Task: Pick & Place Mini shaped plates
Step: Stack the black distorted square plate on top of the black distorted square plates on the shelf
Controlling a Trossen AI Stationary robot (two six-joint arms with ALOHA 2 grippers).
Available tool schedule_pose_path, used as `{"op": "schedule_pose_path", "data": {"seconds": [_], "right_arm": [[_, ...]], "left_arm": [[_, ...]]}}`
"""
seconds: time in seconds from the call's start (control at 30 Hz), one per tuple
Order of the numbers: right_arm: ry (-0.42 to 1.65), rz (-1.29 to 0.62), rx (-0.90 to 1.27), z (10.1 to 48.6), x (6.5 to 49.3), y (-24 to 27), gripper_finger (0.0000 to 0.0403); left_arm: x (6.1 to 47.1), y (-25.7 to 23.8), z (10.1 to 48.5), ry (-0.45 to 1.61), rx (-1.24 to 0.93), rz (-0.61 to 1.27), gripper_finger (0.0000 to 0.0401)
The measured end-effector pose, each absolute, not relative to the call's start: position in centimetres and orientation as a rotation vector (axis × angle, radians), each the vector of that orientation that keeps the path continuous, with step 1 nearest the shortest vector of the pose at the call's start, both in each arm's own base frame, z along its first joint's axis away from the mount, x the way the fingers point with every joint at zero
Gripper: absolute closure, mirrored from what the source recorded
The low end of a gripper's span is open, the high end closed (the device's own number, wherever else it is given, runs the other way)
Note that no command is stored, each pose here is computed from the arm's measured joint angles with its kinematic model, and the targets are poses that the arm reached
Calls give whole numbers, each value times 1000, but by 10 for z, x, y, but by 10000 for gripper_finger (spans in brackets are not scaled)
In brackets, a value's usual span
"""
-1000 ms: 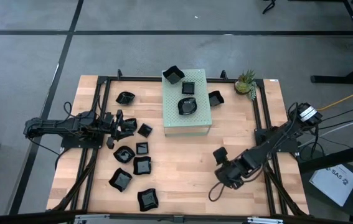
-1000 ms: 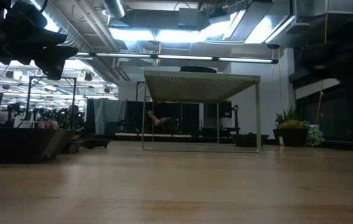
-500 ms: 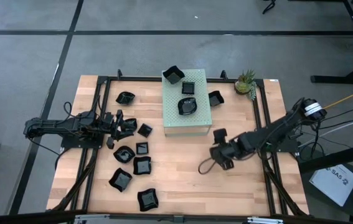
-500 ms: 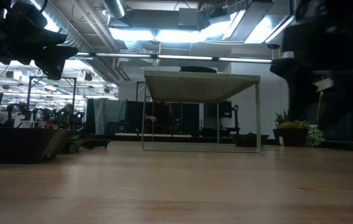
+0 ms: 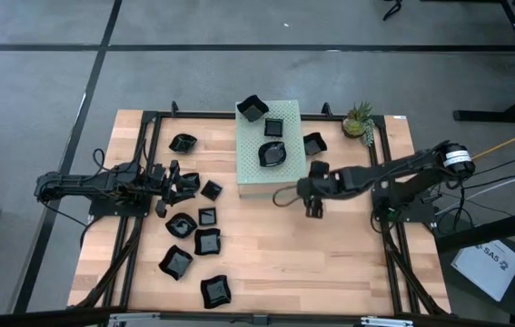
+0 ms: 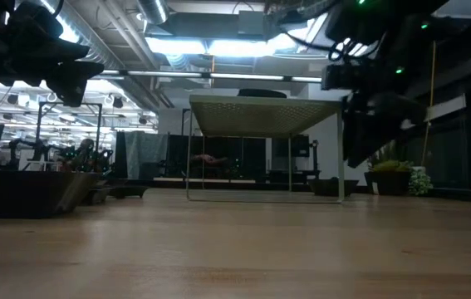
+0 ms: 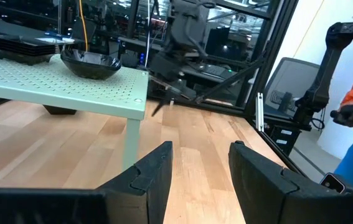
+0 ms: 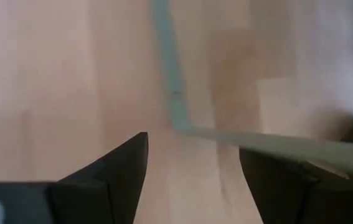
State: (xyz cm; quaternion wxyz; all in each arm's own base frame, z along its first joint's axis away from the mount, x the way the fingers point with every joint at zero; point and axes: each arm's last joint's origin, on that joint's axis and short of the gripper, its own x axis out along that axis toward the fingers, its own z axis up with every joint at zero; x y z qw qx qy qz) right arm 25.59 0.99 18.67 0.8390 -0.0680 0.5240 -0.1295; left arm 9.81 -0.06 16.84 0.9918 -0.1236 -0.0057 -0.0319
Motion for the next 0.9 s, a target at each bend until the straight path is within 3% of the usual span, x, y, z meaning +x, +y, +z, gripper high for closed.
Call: {"op": "schedule_pose_path", "data": {"seconds": [0.6,0.9], "right_arm": [[959,-582,254,213,240,-41,155],[952,-648,276,216,234,-52,155]], "left_arm": [[98,-1,168,-11,-248,-64,249],[98,-1,168,-12,-248,-64,249]]}}
